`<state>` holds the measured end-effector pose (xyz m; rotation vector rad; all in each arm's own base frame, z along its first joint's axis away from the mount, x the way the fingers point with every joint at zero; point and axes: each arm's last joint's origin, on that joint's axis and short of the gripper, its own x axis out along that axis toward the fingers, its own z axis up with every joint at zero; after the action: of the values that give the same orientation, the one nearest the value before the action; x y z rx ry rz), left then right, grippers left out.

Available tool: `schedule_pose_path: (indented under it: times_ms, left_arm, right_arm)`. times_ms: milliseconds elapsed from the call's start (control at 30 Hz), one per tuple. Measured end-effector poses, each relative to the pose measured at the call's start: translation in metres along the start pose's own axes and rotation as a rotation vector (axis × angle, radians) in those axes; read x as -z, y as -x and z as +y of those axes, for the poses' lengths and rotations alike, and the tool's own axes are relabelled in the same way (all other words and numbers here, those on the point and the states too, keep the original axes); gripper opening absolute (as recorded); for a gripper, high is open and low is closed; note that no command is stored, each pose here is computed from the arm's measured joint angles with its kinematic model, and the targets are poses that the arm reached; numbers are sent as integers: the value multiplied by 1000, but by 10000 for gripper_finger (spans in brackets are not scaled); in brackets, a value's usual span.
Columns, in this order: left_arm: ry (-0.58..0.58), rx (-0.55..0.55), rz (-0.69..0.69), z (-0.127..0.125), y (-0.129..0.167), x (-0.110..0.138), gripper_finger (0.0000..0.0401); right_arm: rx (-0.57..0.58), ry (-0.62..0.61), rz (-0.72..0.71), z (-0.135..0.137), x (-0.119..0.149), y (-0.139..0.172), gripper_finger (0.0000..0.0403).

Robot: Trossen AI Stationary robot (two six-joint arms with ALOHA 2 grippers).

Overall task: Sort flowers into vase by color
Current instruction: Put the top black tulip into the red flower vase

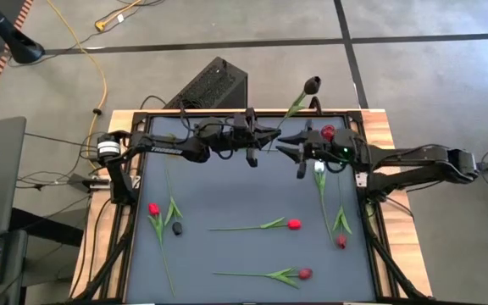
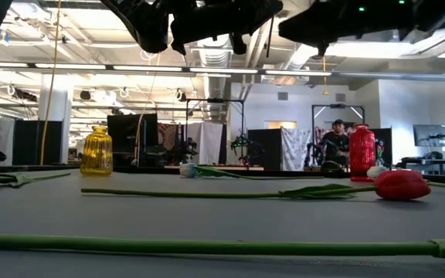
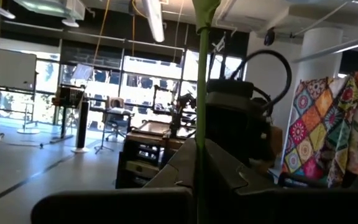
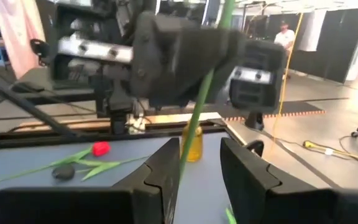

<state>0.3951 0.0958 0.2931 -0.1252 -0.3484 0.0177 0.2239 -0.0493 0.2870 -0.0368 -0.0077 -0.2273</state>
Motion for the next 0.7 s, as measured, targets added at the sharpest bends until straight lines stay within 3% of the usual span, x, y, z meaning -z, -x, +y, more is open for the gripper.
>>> schedule_pose_path:
  times_ms: [267, 700]
  left_arm:
    - [1, 3, 18, 0, 0, 2, 0]
    - [-22, 0, 29, 0, 0, 3, 0]
  right_arm:
    - [-45, 24, 38, -10, -7, -20, 141]
    - [-45, 54, 30, -10, -12, -20, 135]
